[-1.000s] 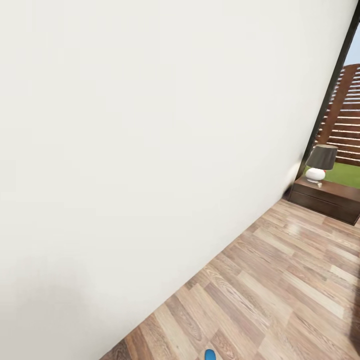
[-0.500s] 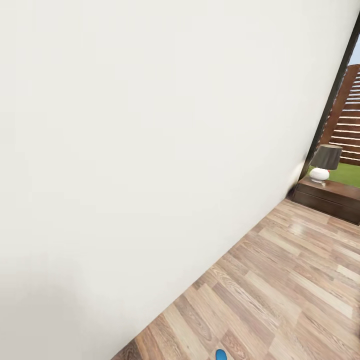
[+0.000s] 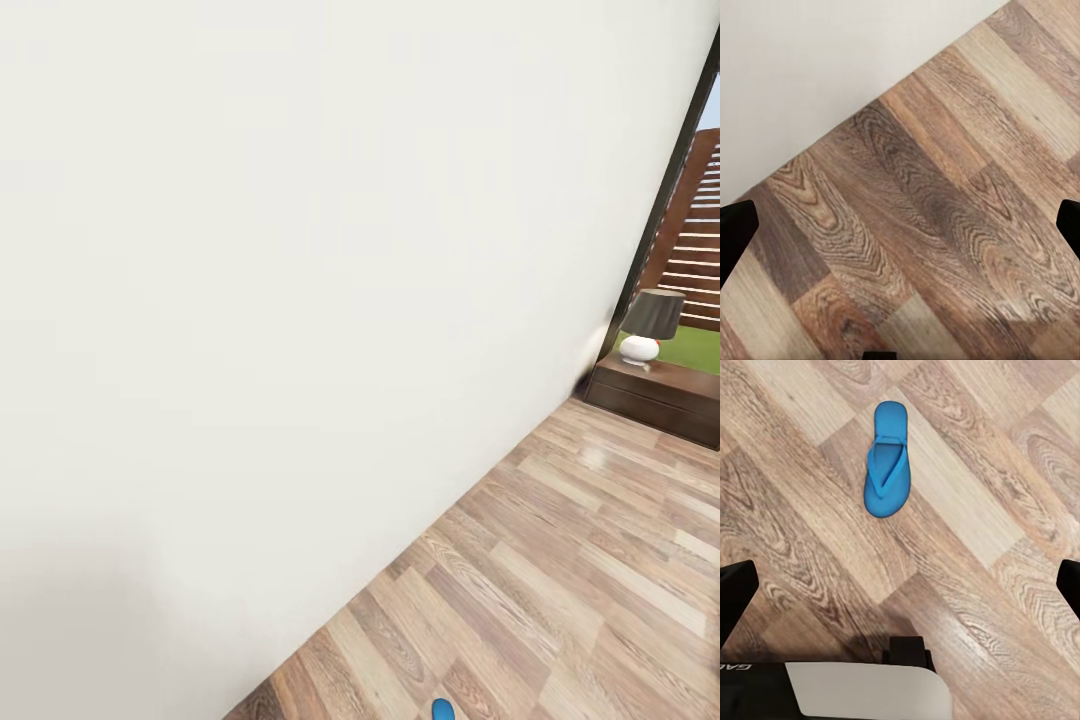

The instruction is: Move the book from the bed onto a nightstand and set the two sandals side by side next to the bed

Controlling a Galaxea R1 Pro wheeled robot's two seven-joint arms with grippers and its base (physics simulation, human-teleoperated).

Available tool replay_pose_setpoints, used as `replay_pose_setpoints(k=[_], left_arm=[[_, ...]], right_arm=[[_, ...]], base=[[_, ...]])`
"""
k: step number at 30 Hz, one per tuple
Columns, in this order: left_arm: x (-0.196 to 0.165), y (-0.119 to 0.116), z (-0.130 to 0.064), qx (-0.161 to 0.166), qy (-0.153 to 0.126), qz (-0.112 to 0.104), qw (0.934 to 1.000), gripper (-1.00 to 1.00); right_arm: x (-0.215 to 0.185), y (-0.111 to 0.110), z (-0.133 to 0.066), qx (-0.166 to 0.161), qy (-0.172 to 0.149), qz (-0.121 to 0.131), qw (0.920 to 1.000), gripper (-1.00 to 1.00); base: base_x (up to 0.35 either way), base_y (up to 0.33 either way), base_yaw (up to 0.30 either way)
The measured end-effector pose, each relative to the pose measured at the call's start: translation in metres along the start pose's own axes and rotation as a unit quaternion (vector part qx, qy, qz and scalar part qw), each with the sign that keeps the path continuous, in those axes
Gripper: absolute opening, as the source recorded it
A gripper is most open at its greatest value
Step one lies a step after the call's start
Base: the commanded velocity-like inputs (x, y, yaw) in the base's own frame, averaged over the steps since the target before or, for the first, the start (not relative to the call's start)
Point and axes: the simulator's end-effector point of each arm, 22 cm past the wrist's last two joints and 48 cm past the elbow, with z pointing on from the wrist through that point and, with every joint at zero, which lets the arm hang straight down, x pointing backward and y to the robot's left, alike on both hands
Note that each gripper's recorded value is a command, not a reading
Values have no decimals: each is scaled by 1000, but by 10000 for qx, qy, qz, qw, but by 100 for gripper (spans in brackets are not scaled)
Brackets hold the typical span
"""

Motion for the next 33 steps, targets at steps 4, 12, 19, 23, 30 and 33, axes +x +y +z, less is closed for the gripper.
replay_pose_setpoints(k=[4, 12, 19, 23, 30, 33], left_arm=[[0, 0, 0, 1, -4, 0, 10000, 100], [0, 0, 0, 2, -2, 0, 10000, 100], [0, 0, 0, 0, -4, 0, 10000, 100], [0, 0, 0, 2, -6, 0, 10000, 100], [0, -1, 0, 12, -7, 4, 10000, 100], [-1, -2, 0, 39, -11, 15, 10000, 100]], right_arm=[[0, 0, 0, 0, 0, 2, 10000, 100], [0, 0, 0, -1, 0, 2, 10000, 100], [0, 0, 0, 2, 0, 1, 10000, 100], [0, 0, 0, 0, 0, 2, 10000, 100], [0, 0, 0, 3, 0, 0, 10000, 100], [0, 0, 0, 3, 0, -1, 10000, 100]], base=[[0, 0, 0], [0, 0, 0], [0, 0, 0], [0, 0, 0], [0, 0, 0], [0, 0, 0]])
